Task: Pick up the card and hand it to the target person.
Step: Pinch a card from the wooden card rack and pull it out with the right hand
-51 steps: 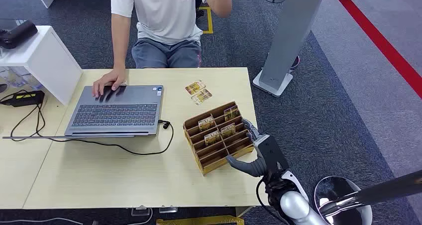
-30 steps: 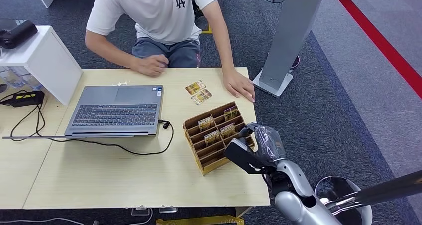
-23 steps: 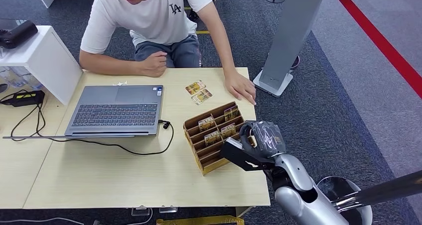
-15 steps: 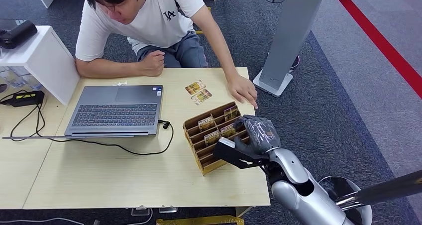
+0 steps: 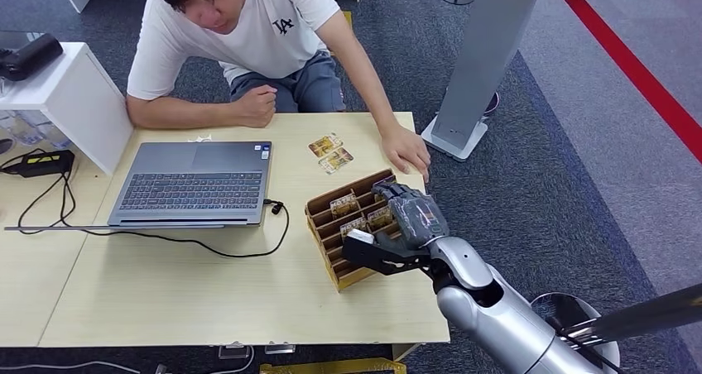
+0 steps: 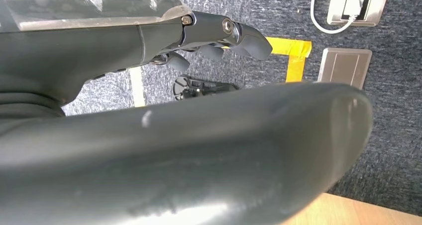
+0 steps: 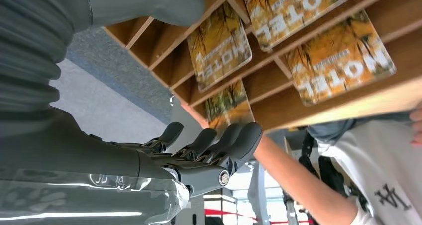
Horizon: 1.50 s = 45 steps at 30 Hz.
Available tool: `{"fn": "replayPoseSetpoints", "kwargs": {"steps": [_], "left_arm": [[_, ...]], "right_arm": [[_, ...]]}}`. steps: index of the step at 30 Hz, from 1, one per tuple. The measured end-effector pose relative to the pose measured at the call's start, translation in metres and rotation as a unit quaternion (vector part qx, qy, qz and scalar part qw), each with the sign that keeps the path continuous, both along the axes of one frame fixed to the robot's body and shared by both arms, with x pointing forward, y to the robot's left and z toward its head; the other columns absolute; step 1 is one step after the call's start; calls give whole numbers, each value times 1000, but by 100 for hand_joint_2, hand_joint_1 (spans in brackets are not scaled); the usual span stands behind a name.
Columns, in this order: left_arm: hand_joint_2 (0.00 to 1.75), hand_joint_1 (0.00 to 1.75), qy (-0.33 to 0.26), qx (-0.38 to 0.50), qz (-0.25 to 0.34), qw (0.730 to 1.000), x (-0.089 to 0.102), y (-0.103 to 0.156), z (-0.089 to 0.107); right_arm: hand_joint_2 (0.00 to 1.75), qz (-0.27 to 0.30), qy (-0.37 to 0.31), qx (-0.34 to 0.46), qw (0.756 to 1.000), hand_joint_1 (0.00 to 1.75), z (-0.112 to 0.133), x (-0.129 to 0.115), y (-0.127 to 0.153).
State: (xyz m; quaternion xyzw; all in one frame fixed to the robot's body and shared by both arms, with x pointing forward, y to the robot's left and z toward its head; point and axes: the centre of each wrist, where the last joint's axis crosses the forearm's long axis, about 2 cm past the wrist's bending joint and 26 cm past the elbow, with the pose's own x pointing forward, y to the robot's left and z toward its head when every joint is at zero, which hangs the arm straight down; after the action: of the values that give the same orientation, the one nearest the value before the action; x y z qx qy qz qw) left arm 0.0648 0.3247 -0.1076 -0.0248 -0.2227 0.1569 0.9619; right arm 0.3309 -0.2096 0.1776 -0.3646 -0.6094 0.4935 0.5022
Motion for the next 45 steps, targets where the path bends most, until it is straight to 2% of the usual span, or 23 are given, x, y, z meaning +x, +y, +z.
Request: {"fn": "replayPoseSetpoints", "kwargs": {"steps": [10, 18, 29, 38, 45], "left_arm": [[0, 0, 1, 1, 2, 1000, 0, 0, 0], [0, 0, 3, 4, 6, 1000, 0, 0, 0], [0, 0, 5, 8, 10, 1000, -1, 1, 0], [0, 0, 6, 7, 12, 1000, -1, 1, 0], [0, 0, 6, 7, 11, 1000, -1, 1, 0]], "right_arm": [[175, -6, 12, -16, 1000, 90, -11, 18, 4], [175, -15, 9, -15, 1000, 81, -11, 26, 5], [175, -29, -7, -9, 1000, 70, -7, 25, 7], [175, -33, -38, -6, 999, 65, 7, 13, 8], [175, -23, -35, -15, 999, 67, 8, -1, 10]]}}
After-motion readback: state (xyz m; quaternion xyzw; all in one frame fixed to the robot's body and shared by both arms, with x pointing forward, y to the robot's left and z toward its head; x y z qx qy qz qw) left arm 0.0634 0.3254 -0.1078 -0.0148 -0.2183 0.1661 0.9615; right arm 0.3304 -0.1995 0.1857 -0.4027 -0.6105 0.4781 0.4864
